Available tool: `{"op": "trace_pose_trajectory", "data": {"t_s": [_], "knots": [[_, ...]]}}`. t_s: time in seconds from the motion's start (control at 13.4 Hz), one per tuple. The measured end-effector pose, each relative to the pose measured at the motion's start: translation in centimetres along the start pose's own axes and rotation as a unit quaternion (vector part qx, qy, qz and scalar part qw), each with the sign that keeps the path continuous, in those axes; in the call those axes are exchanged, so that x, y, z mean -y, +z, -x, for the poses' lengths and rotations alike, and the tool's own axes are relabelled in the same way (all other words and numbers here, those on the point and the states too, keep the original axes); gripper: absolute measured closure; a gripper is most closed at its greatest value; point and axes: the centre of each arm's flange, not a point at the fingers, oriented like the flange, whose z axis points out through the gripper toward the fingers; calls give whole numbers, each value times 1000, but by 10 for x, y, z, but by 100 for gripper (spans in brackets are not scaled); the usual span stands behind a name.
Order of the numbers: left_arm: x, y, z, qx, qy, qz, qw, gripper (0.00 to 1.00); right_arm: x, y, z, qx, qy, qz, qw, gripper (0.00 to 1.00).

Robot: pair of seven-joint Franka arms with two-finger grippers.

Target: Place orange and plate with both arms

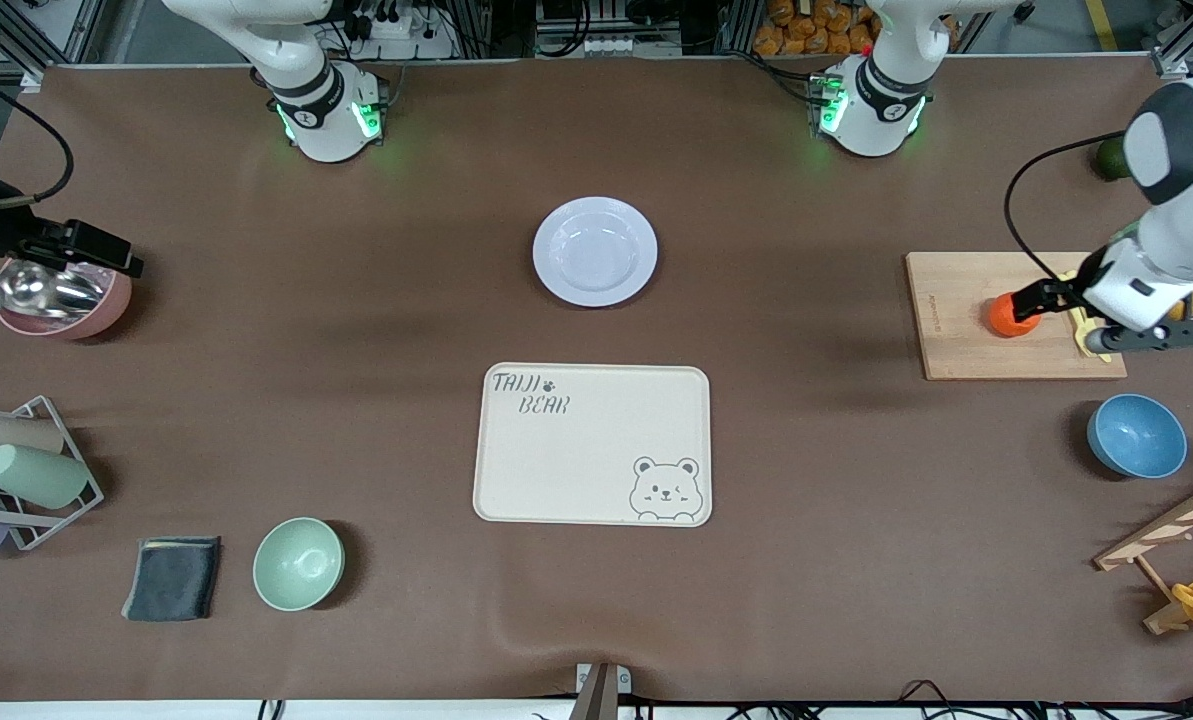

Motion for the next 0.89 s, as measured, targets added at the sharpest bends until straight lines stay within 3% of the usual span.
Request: {"op": "trace_pose_trajectory", "data": {"t_s": [0.6, 0.89], "knots": [[37, 99, 26, 30, -18, -5, 999, 0, 24, 10, -2, -7, -23, 2, 1000, 0], [41, 127, 23, 40, -22, -3, 999, 0, 56, 49, -11, 9, -46, -10, 999, 0]]}}
